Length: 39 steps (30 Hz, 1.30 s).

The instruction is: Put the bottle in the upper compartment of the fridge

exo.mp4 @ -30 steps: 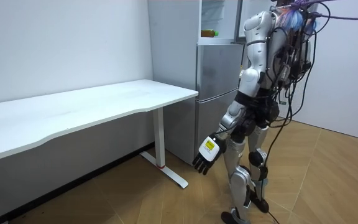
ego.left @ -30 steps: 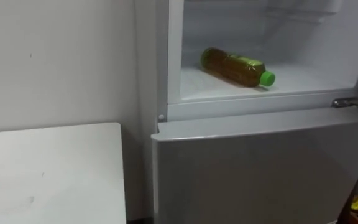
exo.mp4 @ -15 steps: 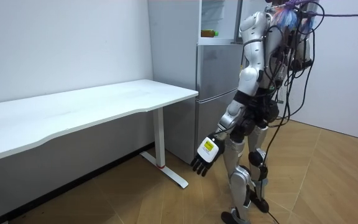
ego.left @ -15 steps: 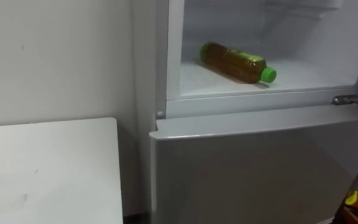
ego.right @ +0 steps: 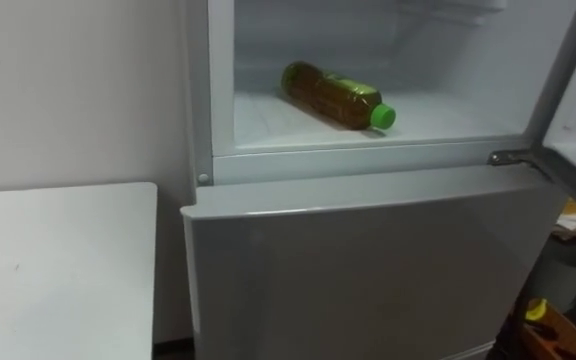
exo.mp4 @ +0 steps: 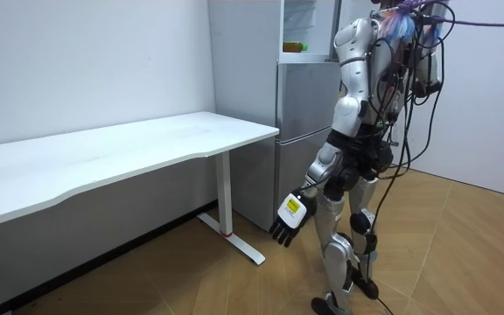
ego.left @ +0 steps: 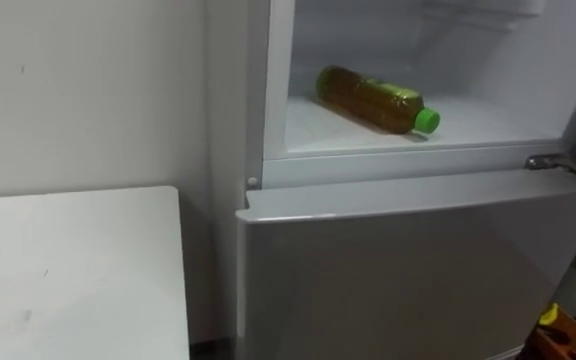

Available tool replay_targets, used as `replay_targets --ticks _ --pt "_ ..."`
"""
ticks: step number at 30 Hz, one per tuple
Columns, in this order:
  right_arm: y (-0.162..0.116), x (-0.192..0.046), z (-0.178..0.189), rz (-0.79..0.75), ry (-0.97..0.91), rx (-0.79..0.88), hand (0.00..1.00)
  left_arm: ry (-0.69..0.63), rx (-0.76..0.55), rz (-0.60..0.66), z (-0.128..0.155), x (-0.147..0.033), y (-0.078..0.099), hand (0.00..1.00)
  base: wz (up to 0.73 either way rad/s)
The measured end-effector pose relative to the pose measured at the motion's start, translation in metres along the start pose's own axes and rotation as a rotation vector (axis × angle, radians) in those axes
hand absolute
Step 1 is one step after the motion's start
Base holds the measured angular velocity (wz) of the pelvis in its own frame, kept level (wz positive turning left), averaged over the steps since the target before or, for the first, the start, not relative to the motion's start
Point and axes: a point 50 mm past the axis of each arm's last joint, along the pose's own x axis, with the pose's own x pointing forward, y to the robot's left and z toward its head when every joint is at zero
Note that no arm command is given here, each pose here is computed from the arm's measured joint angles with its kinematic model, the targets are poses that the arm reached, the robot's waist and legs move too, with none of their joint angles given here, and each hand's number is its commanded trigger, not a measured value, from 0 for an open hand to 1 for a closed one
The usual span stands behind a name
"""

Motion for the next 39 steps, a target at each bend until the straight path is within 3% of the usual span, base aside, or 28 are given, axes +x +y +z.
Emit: replay_targets --ticks 17,39 --pt "0.018 0.001 0.047 0.065 -0.173 0.127 0.00 0.040 0.015 -0.025 -0.007 0.000 0.000 0.00 -0.04" --pt "0.026 0.005 0.067 0.135 -0.252 0.173 0.00 0.033 0.032 -0.035 -0.003 0.001 -0.003 0.00 0.00"
